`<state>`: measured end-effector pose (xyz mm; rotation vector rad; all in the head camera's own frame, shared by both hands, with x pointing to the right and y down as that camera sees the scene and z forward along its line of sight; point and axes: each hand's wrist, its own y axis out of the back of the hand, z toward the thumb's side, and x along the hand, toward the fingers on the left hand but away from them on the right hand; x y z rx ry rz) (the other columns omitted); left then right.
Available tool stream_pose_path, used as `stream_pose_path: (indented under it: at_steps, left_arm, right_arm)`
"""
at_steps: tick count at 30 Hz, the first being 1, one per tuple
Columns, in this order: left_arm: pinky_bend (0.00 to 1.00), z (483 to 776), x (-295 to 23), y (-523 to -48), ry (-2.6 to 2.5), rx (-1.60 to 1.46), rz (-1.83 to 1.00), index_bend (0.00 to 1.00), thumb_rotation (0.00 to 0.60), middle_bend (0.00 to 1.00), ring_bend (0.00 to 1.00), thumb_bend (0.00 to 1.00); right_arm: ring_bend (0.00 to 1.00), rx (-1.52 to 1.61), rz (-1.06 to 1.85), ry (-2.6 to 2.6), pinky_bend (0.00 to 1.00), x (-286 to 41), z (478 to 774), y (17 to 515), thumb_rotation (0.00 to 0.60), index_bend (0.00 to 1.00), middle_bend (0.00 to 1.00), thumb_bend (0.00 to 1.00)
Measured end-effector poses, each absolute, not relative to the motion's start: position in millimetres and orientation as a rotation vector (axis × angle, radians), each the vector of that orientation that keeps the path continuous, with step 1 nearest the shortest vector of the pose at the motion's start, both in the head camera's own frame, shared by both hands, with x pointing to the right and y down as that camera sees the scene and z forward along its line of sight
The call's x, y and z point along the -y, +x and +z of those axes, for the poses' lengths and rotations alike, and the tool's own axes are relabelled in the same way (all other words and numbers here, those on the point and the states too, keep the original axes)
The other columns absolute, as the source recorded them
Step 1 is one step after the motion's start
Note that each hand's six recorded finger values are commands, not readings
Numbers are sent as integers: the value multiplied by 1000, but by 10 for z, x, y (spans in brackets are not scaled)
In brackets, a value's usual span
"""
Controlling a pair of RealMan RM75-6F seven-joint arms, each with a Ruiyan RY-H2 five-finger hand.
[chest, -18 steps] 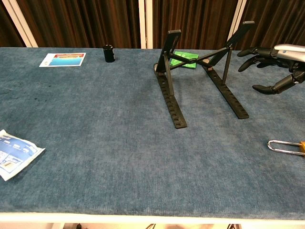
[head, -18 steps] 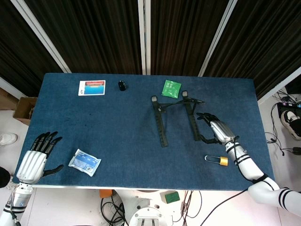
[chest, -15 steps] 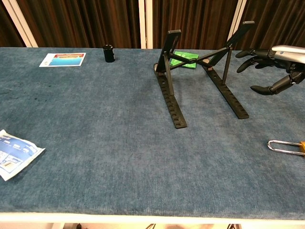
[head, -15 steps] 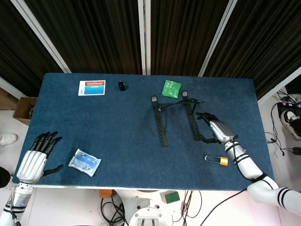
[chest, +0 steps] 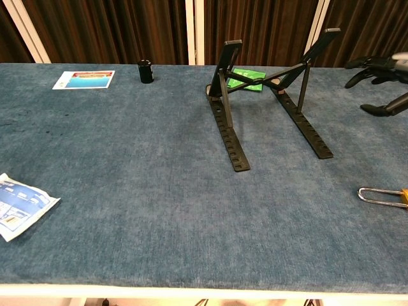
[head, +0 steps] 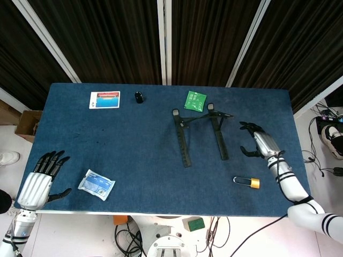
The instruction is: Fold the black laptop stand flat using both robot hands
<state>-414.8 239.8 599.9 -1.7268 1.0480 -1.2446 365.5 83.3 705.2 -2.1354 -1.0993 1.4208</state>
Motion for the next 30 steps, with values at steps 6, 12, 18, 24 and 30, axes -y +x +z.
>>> stream_pose_path:
  at_steps: [6, 12, 18, 24, 30]
  left_arm:
    - [88, 6003, -2413, -4188, -1722, -1056, -1259, 155, 600, 68, 13, 107]
    - [88, 6018, -2412, -4172, -1725, -1053, -1262, 155, 600, 68, 13, 107]
    - [88, 6003, -2406, -4180, -1717, -1052, -1273, 155, 600, 68, 13, 107]
    - [88, 6011, -2418, -4192, -1716, -1050, -1286, 155, 600, 68, 13, 107]
    - [88, 6014, -2417, -4207, -1715, -1052, -1288, 155, 600, 68, 13, 107]
  right_arm:
    - [1, 1204, 1511, -2069, 87, -684, 7063, 3943, 600, 0, 93, 139]
    - [0, 1315, 1490, -2095, 0, -410, 7149, 3809, 600, 0, 0, 32]
    - [0, 1283, 1409, -2210, 0, -292, 7336, 3341, 600, 0, 0, 50]
    - [0, 1333, 1335, -2340, 0, -300, 7397, 3077, 600, 0, 0, 67]
    - [0, 1441, 1206, -2548, 0, -399, 7375, 2851, 600, 0, 0, 73]
